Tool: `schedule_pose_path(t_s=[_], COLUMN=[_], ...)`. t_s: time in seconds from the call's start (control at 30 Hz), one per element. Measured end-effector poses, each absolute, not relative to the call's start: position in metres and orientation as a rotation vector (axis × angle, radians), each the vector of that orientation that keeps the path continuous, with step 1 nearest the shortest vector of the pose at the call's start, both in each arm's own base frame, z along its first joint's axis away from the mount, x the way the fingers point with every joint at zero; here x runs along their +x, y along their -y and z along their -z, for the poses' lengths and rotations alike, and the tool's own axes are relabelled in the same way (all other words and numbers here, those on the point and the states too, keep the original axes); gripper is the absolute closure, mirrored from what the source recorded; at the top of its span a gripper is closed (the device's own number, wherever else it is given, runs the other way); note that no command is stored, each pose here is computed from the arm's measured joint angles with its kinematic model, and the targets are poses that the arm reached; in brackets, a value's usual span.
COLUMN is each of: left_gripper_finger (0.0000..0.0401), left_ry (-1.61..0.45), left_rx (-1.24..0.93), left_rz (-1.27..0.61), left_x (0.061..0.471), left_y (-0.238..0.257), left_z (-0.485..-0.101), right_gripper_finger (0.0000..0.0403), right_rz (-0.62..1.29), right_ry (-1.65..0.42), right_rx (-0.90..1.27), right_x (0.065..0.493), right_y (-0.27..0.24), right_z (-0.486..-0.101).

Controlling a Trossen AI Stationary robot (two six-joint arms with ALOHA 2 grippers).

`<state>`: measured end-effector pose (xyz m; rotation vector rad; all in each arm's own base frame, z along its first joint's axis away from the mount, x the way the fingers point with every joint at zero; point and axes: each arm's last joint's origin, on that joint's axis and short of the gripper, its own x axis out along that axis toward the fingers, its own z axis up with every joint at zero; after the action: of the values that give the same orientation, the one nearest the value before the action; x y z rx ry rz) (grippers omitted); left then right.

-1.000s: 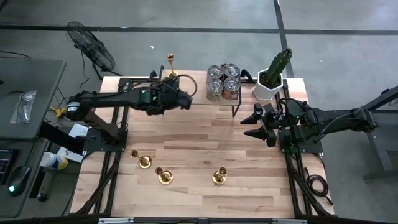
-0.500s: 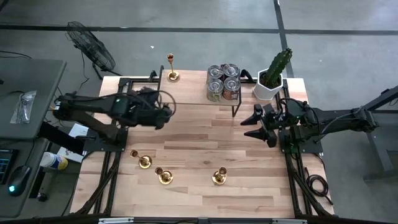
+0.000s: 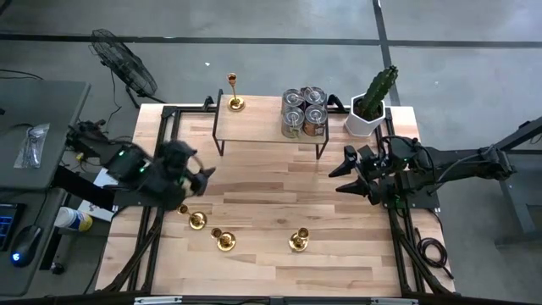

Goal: Pick & Place candle stick holders
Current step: Put the gold candle holder on the shelf

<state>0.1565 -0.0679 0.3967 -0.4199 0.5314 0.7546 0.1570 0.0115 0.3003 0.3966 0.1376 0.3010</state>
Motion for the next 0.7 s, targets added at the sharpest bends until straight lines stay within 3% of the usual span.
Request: schedule_pose_path(t_s=[0.4,0.7], left_gripper_finger=[0.0004,0.0004], left_ry=[-0.403,-0.642], left_rx=[-0.669,-0.868], left_rz=[-0.544,-0.443], left_x=[0.109,0.093], left_y=[0.083,0.076], left_z=[-0.335,-0.322], right_gripper_finger=[0.0151,0.0151], right_rz=[-0.278,-0.212], right_ry=[-0.138,-0.130], right_rx=[0.431,0.472], right_x=[0.157,0.158], right_y=[-0.011,-0.009], right_z=[-0.300,-0.300])
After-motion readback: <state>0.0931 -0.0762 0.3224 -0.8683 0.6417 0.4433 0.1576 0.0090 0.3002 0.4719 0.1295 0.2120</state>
